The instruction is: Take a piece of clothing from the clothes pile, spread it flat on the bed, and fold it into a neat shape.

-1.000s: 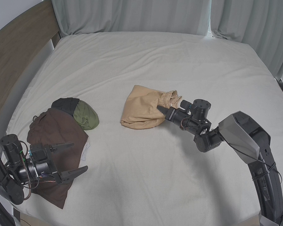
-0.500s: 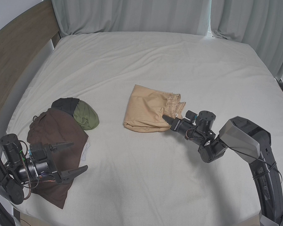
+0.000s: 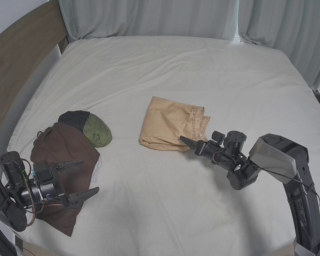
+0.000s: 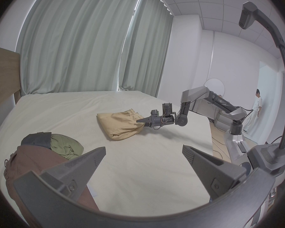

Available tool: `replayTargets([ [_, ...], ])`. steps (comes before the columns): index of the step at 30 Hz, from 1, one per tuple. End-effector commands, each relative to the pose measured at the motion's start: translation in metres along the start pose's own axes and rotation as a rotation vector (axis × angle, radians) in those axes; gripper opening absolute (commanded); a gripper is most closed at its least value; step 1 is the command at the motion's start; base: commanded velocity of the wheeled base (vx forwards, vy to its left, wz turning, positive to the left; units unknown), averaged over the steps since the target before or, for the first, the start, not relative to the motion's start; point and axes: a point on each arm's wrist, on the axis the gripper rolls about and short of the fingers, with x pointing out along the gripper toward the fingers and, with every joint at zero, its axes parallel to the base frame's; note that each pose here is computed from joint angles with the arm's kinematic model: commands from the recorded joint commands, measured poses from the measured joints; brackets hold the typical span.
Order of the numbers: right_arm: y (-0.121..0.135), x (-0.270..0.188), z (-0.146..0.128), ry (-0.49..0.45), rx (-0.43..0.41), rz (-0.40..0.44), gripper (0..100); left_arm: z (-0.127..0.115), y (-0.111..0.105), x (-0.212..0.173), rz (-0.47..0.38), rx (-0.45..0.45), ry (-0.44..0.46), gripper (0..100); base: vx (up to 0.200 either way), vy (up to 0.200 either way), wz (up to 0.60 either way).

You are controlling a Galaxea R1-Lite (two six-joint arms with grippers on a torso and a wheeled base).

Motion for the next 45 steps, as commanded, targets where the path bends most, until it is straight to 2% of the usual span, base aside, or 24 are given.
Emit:
replayTargets([
  [1, 0.011, -0.015, -0.005, 0.029, -0.029, -0.001, 100, 0.002, -0.002, 0.0, -0.006, 0.007, -0.004, 100, 0.0, 0.0, 0.0],
  [4, 0.017, -0.027, -0.018, 0.045, -0.059, 0.008, 100, 0.006, -0.003, -0.001, -0.005, 0.021, -0.016, 100, 0.0, 0.0, 0.0],
  [11, 0.046, -0.046, -0.038, 0.124, -0.048, 0.039, 100, 0.004, -0.002, 0.0, -0.004, 0.017, -0.013, 100, 0.0, 0.0, 0.0],
  [15, 0.072, -0.054, -0.047, 0.164, -0.05, 0.086, 100, 0.006, -0.003, 0.0, -0.006, 0.025, -0.019, 100, 0.0, 0.0, 0.0],
  [19, 0.087, -0.055, -0.046, 0.168, -0.055, 0.128, 100, 0.008, -0.003, -0.001, -0.004, 0.029, -0.023, 100, 0.0, 0.0, 0.0],
  [24, 0.107, -0.051, -0.024, 0.129, -0.068, 0.205, 100, 0.006, -0.001, -0.001, 0.0, 0.024, -0.018, 100, 0.0, 0.0, 0.0],
  [25, 0.107, -0.051, -0.024, 0.129, -0.068, 0.205, 100, 0.006, -0.001, -0.001, 0.0, 0.024, -0.018, 100, 0.0, 0.0, 0.0],
  [26, 0.109, -0.042, -0.009, 0.071, -0.067, 0.225, 100, 0.006, -0.002, -0.001, 0.0, 0.024, -0.018, 100, 0.0, 0.0, 0.0],
  [28, 0.111, -0.035, 0.002, 0.033, -0.06, 0.242, 100, 0.006, -0.002, -0.001, 0.0, 0.024, -0.018, 100, 0.0, 0.0, 0.0],
  [35, 0.11, -0.019, 0.031, -0.018, -0.013, 0.245, 100, 0.005, -0.002, -0.001, -0.001, 0.023, -0.016, 100, 0.0, 0.0, 0.0],
  [40, 0.088, 0.002, 0.059, -0.084, -0.001, 0.18, 100, 0.005, -0.002, -0.001, -0.001, 0.021, -0.014, 100, 0.0, 0.0, 0.0],
  [45, 0.059, 0.013, 0.053, -0.085, 0.029, 0.126, 100, 0.003, -0.002, -0.001, -0.002, 0.015, -0.01, 100, 0.0, 0.0, 0.0],
])
